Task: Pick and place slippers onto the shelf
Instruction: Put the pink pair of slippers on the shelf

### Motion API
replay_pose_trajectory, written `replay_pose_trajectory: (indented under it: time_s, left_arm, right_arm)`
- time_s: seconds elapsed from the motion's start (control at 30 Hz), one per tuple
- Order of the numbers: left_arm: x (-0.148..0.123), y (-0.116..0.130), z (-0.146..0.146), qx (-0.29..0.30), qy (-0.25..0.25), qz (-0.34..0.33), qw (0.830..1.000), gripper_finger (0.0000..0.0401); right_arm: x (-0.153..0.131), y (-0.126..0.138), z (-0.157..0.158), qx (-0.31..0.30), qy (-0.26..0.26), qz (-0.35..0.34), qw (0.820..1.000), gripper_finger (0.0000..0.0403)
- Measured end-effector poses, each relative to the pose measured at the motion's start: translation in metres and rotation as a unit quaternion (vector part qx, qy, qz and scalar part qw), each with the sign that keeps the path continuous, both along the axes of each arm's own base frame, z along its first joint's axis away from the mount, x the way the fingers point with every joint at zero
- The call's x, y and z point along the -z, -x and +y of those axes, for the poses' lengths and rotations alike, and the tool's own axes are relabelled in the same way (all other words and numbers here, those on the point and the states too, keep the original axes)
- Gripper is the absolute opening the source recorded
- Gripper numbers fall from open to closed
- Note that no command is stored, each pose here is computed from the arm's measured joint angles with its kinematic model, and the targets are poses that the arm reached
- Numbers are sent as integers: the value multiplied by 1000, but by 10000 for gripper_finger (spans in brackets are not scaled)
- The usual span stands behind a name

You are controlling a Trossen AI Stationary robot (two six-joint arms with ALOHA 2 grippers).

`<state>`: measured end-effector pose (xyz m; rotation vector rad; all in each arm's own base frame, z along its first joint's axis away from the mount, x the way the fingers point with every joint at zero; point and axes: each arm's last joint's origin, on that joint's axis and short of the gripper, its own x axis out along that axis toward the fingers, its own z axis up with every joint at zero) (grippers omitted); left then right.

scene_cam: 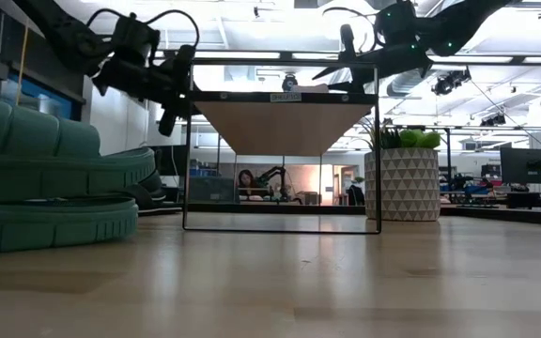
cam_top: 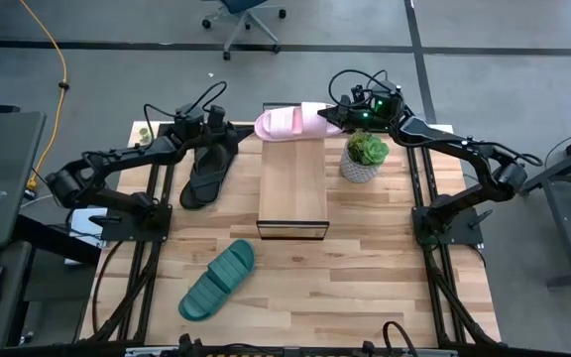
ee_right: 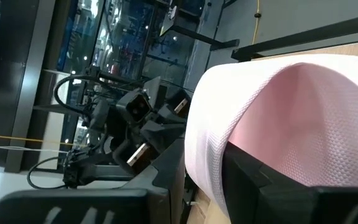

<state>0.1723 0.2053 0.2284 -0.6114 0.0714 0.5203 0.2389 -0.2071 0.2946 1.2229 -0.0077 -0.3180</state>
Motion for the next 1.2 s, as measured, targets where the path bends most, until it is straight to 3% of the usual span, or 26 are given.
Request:
replay_pose_trajectory:
  time_s: [0.2,0.33,0.57,1.2]
  left_arm:
    - [7,0,6,-12,33,-8,999,92]
    - [11,-2,9,-14,40,-12,999,113]
    - [10,-6,13,-18,31,-46,998,106]
    - [18,-8,16,-22,59,-46,997,97]
  right_arm:
    - [0,0,0,0,0,0,1000,81]
    - [0,0,0,0,0,1,1000,81]
    - [0,0,0,0,1,1,1000,81]
    - [-1,0,0,-7,6,-6,1000,81]
